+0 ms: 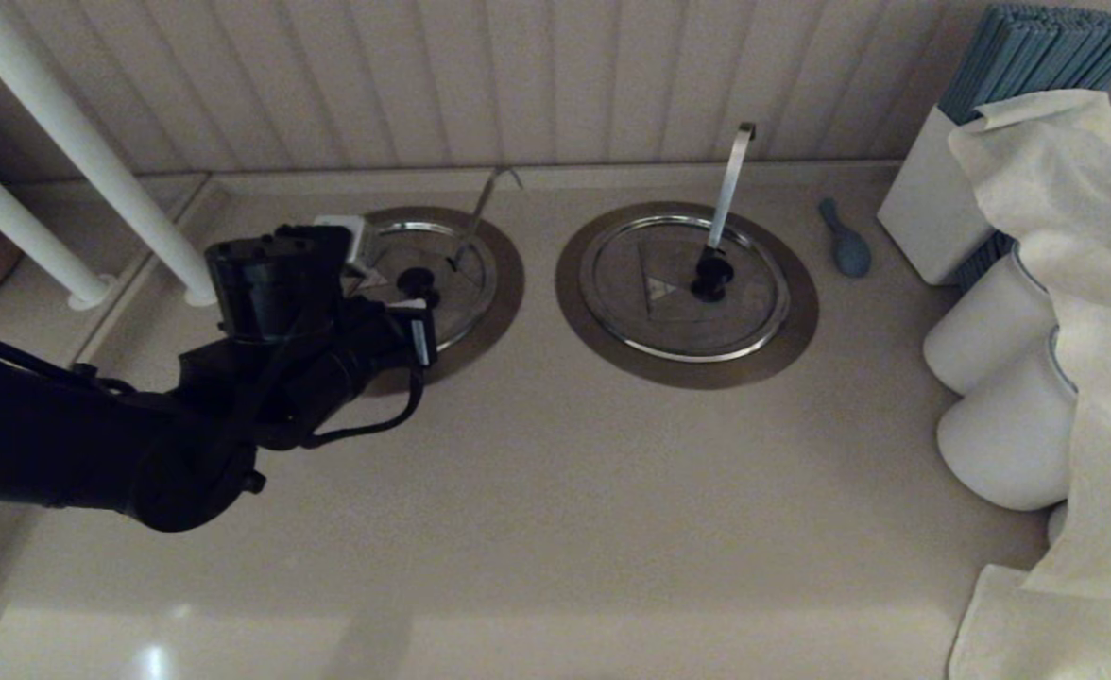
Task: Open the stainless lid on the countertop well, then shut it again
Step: Open the lid
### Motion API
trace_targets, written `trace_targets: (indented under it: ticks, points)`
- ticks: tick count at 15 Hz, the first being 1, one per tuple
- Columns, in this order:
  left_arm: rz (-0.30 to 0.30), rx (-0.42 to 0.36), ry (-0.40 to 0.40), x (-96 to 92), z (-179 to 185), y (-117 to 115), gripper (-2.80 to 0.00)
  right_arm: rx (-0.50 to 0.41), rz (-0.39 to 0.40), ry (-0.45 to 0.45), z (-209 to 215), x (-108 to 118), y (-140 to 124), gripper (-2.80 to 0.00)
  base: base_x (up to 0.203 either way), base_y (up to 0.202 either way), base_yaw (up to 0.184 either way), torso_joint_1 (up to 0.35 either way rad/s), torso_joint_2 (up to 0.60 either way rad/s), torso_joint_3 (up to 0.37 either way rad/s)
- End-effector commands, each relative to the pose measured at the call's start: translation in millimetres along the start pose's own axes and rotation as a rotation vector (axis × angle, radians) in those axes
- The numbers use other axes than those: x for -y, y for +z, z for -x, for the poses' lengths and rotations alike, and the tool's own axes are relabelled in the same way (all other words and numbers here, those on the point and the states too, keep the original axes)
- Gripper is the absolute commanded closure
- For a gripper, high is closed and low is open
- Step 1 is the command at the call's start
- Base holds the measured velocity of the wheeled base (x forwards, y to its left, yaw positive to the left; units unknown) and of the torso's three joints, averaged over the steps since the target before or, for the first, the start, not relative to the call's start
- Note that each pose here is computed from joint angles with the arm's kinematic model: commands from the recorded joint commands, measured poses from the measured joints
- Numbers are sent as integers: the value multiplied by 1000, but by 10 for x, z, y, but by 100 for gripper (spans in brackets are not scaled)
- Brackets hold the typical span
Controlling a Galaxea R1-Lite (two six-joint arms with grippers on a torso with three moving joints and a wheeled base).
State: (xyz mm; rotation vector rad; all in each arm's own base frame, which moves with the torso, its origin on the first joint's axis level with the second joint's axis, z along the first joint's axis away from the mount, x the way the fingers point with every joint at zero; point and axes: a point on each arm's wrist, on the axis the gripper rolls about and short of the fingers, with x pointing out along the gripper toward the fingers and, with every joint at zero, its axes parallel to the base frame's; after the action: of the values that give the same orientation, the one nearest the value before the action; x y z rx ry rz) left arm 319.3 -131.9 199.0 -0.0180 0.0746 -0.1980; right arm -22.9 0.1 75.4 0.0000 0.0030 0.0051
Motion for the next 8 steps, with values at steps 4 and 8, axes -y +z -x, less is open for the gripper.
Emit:
trace_targets:
  ticks: [4, 8]
  points:
    - [-8, -19, -2, -23, -136, -187, 0, -2, 0, 0, -1, 0, -1, 0, 0, 0, 0, 0, 0, 0]
    - [2, 31, 3, -64, -41, -15, 0, -3, 0, 1, -2, 0, -2, 0, 0, 0, 0, 0, 0, 0]
